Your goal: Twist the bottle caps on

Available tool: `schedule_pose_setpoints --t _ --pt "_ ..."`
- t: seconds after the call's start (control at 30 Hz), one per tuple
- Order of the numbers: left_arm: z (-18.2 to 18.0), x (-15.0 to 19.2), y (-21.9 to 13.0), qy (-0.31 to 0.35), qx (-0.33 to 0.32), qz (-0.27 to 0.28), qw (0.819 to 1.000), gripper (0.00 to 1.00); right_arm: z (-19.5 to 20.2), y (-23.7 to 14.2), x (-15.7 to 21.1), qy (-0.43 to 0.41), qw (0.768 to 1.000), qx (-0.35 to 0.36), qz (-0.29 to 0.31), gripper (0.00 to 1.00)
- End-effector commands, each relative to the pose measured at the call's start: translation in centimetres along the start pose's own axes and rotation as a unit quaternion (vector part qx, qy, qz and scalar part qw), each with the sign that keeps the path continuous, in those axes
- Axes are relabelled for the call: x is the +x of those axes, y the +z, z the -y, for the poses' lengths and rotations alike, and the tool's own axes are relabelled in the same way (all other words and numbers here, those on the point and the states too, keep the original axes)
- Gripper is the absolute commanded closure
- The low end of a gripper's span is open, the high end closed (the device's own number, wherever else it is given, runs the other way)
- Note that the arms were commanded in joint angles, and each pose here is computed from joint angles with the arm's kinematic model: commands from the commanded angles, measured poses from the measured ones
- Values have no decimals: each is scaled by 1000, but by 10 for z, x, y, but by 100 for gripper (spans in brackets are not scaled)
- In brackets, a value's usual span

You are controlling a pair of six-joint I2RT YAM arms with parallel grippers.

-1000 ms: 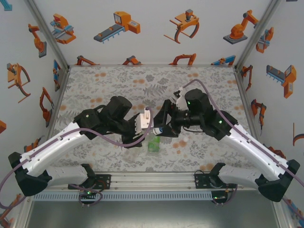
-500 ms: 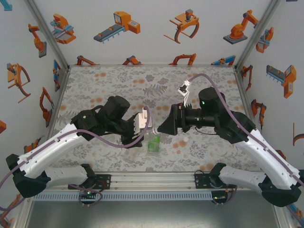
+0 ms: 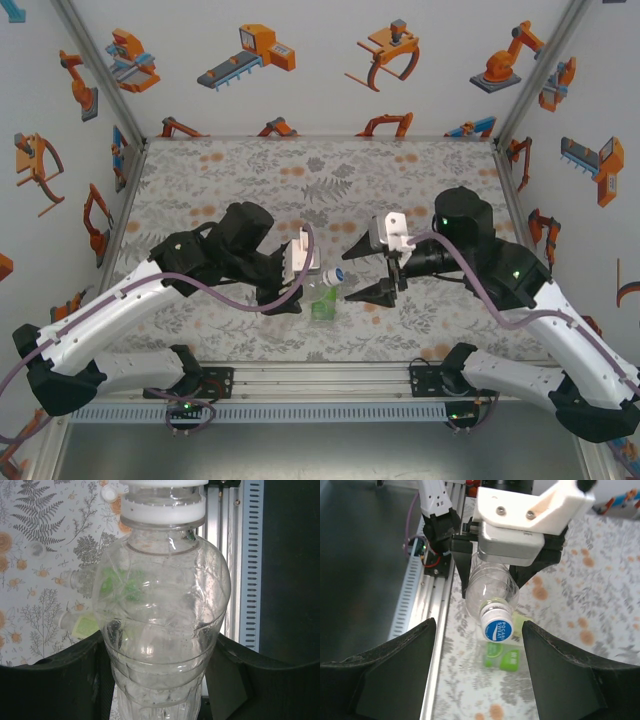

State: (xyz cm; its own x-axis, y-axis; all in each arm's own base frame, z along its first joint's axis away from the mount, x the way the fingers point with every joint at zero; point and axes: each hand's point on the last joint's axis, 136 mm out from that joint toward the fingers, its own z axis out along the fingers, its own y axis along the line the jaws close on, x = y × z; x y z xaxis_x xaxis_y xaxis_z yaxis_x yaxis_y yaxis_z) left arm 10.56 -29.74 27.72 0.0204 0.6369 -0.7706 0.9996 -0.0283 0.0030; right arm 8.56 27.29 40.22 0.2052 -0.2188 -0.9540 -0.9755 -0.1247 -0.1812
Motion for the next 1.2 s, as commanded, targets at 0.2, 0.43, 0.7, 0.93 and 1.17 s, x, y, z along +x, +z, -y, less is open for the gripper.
schedule_pose_setpoints --t 0.2,0.43,0.7,0.93,1.17 --pt "8 -10 -3 7 17 22 1000 100 -8 10 11 -86 995 -50 -6 45" --pt "9 -11 -3 6 19 22 1000 100 -2 16 21 -83 996 -42 -14 51" --pt "10 -12 -5 7 17 23 1000 100 -1 19 25 -78 996 -46 -17 59" --pt "11 -13 -4 6 19 23 1000 100 -1 21 29 -70 996 -49 -23 63" --pt "11 -15 -6 8 18 26 999 100 -4 20 31 -63 996 -54 -23 63"
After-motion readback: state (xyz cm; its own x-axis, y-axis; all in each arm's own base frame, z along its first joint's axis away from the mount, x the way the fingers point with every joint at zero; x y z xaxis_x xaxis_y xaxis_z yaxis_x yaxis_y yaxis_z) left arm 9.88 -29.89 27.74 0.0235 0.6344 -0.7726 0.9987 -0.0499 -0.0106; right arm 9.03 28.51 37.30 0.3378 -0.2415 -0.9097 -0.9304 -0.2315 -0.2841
